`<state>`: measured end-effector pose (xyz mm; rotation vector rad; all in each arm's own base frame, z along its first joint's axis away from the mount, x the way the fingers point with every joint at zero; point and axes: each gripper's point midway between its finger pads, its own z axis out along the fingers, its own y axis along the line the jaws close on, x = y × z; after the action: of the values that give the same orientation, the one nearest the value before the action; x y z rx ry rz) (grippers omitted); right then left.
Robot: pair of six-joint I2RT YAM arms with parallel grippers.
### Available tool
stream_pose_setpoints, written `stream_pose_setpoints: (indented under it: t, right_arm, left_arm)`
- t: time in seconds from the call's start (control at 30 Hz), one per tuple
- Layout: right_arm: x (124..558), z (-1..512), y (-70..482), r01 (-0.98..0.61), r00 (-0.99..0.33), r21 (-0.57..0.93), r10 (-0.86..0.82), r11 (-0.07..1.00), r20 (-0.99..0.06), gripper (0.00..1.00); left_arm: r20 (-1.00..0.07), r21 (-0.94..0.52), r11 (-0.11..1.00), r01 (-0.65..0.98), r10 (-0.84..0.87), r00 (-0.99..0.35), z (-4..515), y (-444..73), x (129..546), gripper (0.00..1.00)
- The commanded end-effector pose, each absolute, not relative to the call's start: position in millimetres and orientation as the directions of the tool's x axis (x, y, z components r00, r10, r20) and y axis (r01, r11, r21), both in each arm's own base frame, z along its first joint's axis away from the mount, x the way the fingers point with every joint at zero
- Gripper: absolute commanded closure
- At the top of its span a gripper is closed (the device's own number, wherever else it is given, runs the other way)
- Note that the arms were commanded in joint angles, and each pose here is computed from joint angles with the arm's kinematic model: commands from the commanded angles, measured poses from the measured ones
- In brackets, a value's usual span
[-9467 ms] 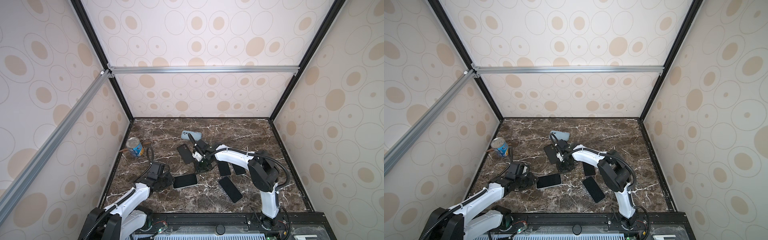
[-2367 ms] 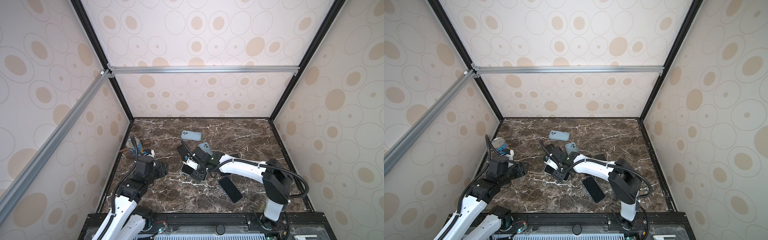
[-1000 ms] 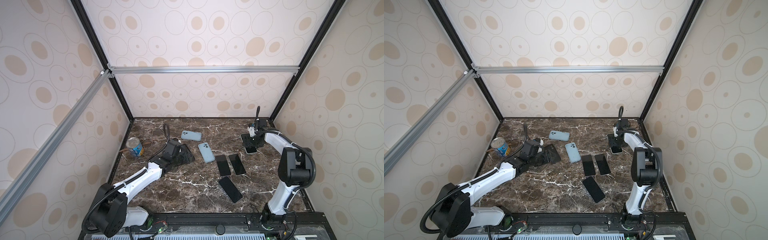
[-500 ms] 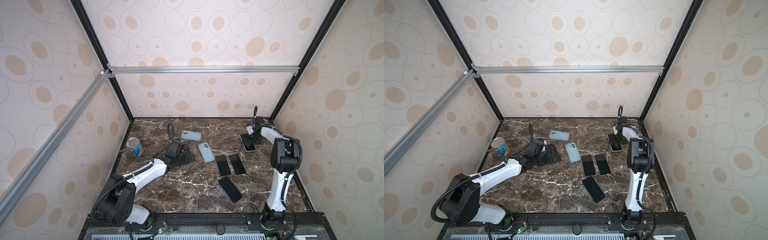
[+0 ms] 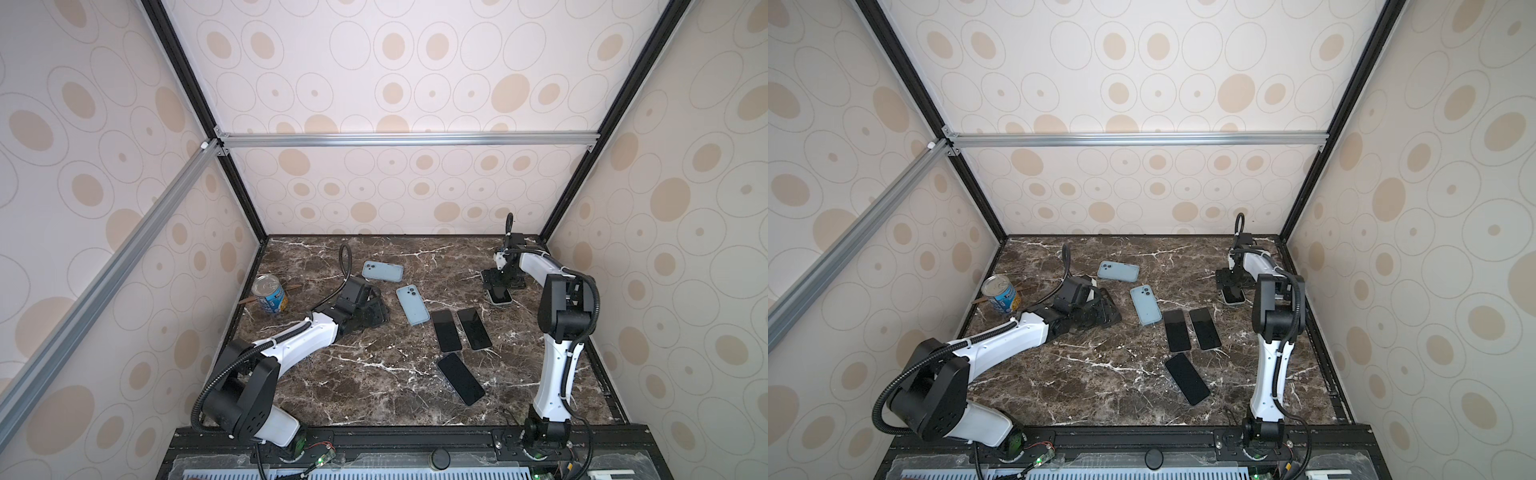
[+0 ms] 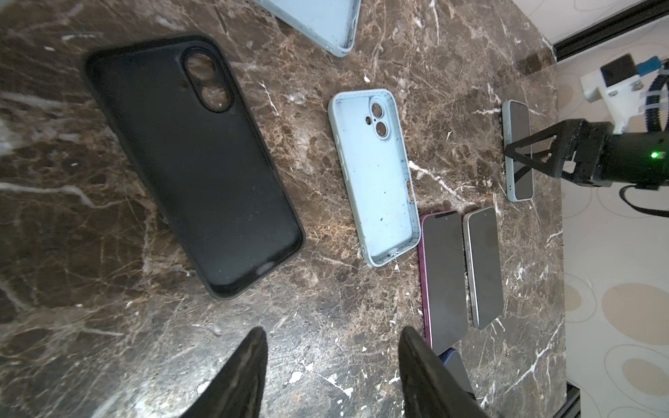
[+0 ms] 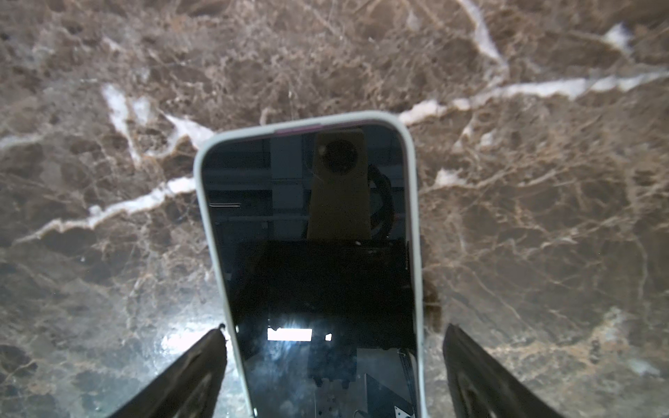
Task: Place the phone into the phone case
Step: 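Lower the cased phone onto the table's far corner and open the right gripper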
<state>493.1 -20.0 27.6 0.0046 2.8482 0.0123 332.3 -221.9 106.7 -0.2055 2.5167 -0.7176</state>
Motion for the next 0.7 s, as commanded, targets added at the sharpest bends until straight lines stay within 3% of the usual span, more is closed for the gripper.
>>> stream_pose_setpoints:
  t: [0.0,0.43,0.67]
  right_arm:
    - [494.1,37.9,-23.6,0.017,-0.955,0.007,0.018,1.0,-0.295,0.05]
    - [498.1,85.1,-16.9,0.025,-0.933,0.044,0.039,0.999,-0.358,0.05]
    - [474.6,118.3,-1.3,0.035,-0.918,0.078,0.062,0.996,-0.391,0.09]
  left_arm:
    - [-0.478,-0.529,0.847,0.047,-0.252,-0.841,123.2,-228.9,339.9,0.42]
    - [-0.512,-0.521,0.849,0.091,-0.226,-0.829,132.9,-230.8,342.8,0.41]
    - [-0.553,-0.509,0.852,0.123,-0.214,-0.805,147.5,-227.3,342.4,0.41]
